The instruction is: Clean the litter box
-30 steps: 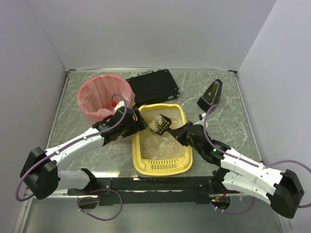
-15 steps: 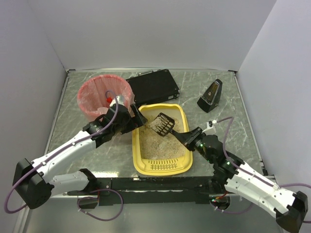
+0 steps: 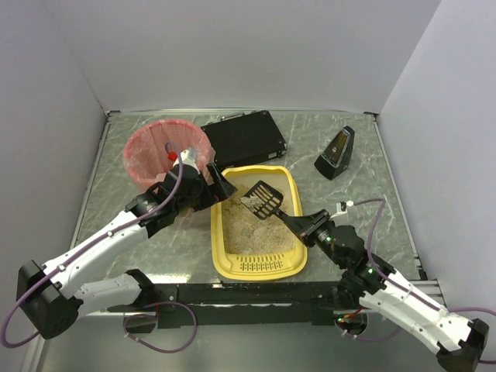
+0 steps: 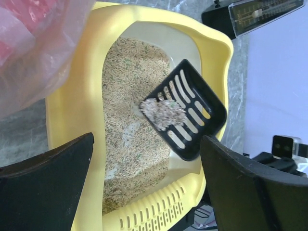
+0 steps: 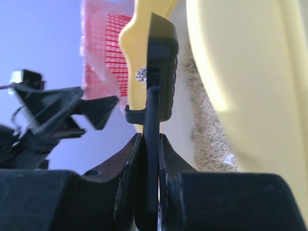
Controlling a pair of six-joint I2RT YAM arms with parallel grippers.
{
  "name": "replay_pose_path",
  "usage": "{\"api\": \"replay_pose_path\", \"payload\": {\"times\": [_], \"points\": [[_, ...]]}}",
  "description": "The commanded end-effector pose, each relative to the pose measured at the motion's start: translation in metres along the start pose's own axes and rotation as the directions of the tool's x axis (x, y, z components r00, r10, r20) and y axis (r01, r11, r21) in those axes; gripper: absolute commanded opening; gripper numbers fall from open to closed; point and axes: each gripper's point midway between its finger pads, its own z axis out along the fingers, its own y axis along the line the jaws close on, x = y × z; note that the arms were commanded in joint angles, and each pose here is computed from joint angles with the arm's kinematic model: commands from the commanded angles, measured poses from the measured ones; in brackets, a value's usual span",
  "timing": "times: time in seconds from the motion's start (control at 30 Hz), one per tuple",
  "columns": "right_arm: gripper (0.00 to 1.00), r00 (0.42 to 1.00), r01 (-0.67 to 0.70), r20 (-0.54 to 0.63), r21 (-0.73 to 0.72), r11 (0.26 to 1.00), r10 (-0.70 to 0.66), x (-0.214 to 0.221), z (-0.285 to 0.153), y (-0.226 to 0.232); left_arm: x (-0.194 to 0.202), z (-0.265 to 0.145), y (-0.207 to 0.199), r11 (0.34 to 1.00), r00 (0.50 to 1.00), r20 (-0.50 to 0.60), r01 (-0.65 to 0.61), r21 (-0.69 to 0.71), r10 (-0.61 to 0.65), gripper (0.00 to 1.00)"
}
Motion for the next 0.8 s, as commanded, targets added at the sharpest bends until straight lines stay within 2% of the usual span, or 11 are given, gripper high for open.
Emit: {"api": "replay_pose_path", "payload": {"times": [0.0,0.13,0.17,0.3,0.4,0.5,0.57,0.67,0.7,0.77], "points": [[0.00,0.999,0.021,0.031,-0.056,0.998,-0.019,-0.010,0.003,0.038,-0.012,-0.012,-0.016,0.999,0.999,0.037,-0.005,0.054,0.003,0.97],[0.00,1.000,0.012,0.020,-0.079,0.997,-0.010,-0.010,-0.006,0.041,-0.013,-0.013,-0.014,0.999,0.999,0.037,-0.006,0.040,0.005,0.97],[0.00,1.000,0.010,0.017,-0.041,0.999,-0.009,-0.008,-0.007,0.026,-0.011,-0.012,-0.013,0.999,0.999,0.034,-0.006,0.039,0.005,0.97],[0.00,0.996,-0.013,0.089,-0.145,0.989,0.026,-0.021,-0.012,0.035,-0.010,-0.013,-0.014,0.999,1.000,0.029,-0.005,0.048,0.003,0.97],[0.00,0.994,0.009,0.107,-0.135,0.991,0.005,-0.024,-0.005,0.043,-0.012,-0.014,-0.017,0.998,0.999,0.038,-0.009,0.068,0.007,0.97],[0.00,0.998,0.014,0.058,-0.120,0.993,-0.007,-0.016,-0.004,0.047,-0.011,-0.015,-0.018,0.997,0.999,0.034,-0.009,0.073,0.007,0.97],[0.00,0.999,-0.019,0.041,-0.150,0.988,0.026,-0.014,-0.011,0.046,-0.009,-0.015,-0.017,0.997,1.000,0.027,-0.007,0.072,0.005,0.97],[0.00,0.989,-0.136,0.037,-0.192,0.972,0.146,-0.013,-0.013,0.035,-0.007,-0.014,-0.018,0.996,1.000,0.019,0.001,0.085,-0.003,0.97],[0.00,0.973,-0.212,0.031,-0.288,0.934,0.230,-0.019,-0.016,0.054,-0.005,-0.014,-0.019,0.996,1.000,0.011,0.001,0.088,-0.002,0.97],[0.00,0.967,-0.232,0.030,-0.297,0.926,0.252,-0.017,-0.008,0.050,-0.006,-0.016,-0.021,0.996,1.000,0.007,-0.006,0.093,0.006,0.97]]}}
